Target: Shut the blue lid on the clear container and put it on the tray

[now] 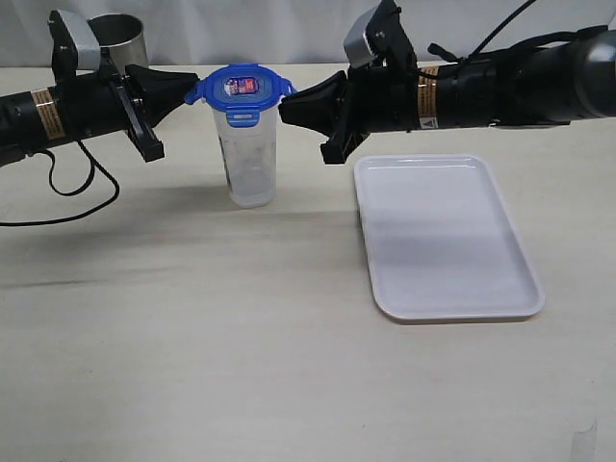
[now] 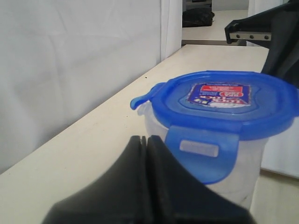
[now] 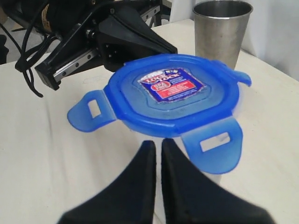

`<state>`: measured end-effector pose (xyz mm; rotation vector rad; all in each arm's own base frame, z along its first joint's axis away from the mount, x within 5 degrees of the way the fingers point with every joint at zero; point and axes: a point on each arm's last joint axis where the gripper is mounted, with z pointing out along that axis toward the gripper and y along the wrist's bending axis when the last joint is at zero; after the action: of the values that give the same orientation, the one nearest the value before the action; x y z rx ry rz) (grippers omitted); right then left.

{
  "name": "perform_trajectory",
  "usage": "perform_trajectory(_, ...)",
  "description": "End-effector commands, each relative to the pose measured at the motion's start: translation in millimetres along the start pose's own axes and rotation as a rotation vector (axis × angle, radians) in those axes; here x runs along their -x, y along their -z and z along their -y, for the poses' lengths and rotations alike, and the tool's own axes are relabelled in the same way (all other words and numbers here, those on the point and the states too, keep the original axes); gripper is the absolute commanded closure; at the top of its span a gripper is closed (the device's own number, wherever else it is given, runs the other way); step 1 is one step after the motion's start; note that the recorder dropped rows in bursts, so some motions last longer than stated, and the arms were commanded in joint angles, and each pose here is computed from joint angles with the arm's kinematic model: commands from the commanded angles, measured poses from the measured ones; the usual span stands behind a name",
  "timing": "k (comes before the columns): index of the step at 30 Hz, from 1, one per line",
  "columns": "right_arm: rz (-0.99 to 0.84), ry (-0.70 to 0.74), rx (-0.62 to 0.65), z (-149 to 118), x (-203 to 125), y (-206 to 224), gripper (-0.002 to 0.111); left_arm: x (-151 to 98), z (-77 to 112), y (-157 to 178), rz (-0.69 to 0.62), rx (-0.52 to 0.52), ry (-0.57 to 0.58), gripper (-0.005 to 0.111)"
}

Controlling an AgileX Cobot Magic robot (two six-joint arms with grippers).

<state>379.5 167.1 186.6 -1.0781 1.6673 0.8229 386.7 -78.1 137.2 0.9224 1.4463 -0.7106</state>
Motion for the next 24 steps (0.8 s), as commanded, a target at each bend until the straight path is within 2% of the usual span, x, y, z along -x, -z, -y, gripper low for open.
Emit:
perform_trajectory(1, 0.022, 0.0, -0.013, 1.7, 2.3, -0.4, 0.104, -0.2, -1.8, 0.0, 0.002, 0.004, 0.002, 0.107)
perform_trajectory(24, 0.062, 0.004, -0.017, 2.1, 5.1, -0.6, 0.104, 0.2, -4.4, 3.1, 0.012, 0.014, 0.004, 0.107)
